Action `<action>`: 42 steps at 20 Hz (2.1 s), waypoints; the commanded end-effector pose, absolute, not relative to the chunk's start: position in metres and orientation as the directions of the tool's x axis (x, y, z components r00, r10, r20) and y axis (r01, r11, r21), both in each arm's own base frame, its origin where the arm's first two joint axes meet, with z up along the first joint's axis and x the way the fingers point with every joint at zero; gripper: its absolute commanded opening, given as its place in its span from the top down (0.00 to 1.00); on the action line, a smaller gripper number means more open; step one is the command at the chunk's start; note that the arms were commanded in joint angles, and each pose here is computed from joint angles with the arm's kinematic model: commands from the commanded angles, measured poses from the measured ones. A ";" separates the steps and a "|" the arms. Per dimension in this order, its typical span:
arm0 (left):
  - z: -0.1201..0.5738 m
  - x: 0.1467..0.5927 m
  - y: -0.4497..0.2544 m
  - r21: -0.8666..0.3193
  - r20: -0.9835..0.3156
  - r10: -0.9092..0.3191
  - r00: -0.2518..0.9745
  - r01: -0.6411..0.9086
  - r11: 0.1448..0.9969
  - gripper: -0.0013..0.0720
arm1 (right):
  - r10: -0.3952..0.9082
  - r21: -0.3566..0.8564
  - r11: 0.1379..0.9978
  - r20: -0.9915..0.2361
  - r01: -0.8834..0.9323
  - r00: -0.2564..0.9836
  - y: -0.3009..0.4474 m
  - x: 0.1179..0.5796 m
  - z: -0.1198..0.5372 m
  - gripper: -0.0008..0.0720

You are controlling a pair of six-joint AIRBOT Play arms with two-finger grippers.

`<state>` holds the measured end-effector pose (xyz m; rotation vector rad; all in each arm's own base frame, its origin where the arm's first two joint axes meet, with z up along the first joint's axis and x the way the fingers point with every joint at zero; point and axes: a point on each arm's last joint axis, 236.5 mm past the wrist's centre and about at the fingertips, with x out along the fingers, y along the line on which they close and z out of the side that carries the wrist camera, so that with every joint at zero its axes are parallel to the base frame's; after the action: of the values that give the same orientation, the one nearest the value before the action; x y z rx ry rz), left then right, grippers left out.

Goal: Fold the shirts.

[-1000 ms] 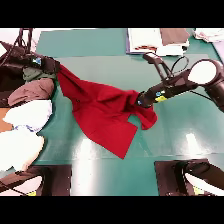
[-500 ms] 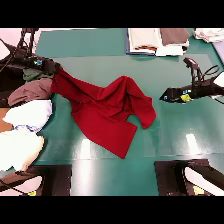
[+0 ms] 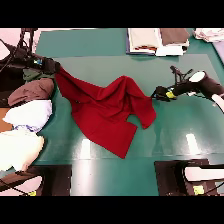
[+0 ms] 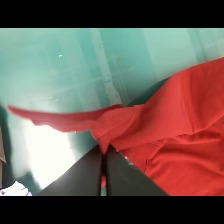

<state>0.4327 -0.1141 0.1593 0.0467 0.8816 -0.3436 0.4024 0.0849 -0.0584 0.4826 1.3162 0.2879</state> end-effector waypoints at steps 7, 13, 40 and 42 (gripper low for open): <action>0.159 0.432 -0.114 -0.104 -0.765 -0.275 0.582 0.309 0.945 0.95 | 0.490 0.487 0.871 -0.849 -0.068 0.197 0.122 0.423 -0.059 0.97; 0.333 0.419 -0.093 0.028 -0.431 -0.241 0.869 0.280 0.960 0.95 | 0.400 0.285 0.917 -0.673 -0.280 0.622 0.087 0.462 0.166 0.97; 0.120 0.411 -0.099 -0.097 -0.758 -0.231 0.610 0.244 0.965 0.95 | 0.364 0.337 0.930 -0.790 -0.145 0.494 0.061 0.342 0.092 0.24; 0.130 0.422 -0.100 -0.097 -0.715 -0.235 0.658 0.240 0.966 0.95 | 0.379 0.348 0.925 -0.794 -0.156 0.476 0.067 0.352 0.091 0.21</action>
<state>0.4085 -0.1007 0.1343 0.0092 0.8470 -0.2817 0.3464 0.0617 0.1109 0.2234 0.9637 0.3171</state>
